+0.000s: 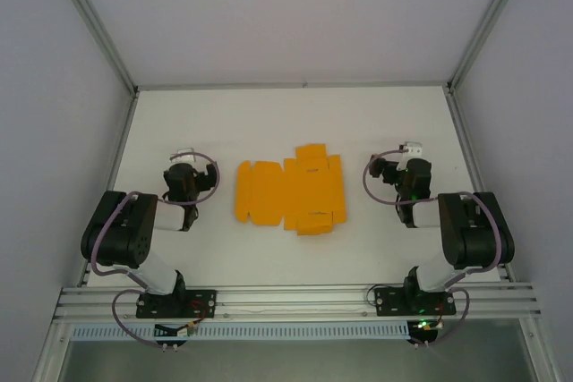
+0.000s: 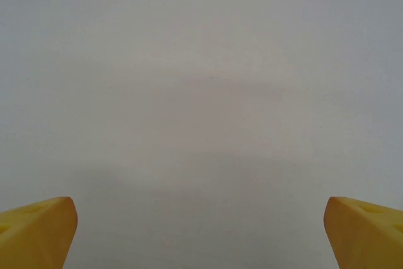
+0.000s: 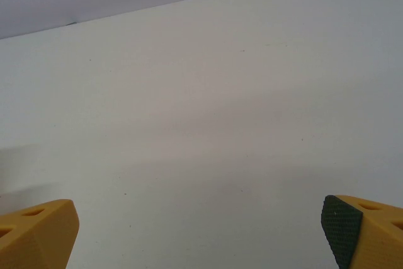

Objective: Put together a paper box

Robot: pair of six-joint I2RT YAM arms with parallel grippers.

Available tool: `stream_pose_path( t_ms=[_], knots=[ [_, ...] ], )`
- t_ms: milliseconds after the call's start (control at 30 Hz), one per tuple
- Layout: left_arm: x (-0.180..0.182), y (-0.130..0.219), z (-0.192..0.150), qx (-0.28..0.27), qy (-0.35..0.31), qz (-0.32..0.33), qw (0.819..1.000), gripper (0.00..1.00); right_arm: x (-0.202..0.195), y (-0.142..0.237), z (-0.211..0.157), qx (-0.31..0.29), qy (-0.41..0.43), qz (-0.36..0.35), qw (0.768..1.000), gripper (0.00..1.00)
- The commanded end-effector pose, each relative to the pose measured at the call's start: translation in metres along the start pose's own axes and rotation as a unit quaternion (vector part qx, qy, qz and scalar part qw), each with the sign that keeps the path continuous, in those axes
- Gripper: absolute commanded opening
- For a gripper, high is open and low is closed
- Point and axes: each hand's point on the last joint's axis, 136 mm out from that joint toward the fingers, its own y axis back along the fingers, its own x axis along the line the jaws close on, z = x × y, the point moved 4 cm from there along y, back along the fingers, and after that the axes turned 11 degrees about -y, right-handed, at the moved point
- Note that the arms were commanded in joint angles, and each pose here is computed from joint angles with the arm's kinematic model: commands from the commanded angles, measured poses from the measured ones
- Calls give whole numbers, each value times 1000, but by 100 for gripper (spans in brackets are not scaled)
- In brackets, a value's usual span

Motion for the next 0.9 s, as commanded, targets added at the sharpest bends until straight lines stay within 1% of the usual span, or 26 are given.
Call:
stream_pose_path(
  t_ms=[0, 633, 767, 800, 867],
  knots=[
    [2, -1, 18, -30, 1, -2, 1000, 100, 4, -2, 11, -14, 2, 14, 1000, 100],
    [2, -1, 17, -29, 2, -2, 1000, 100, 5, -2, 11, -12, 1, 16, 1000, 100],
    [4, 0, 22, -28, 2, 4, 1000, 100, 2, -2, 14, -14, -2, 4, 1000, 100],
    [7, 0, 26, -23, 5, 13, 1000, 100, 2, -1, 16, -14, -5, -1, 1000, 100],
    [14, 2, 39, 6, 11, 37, 999, 100, 4, 1, 25, -8, -6, -8, 1000, 100]
  ],
)
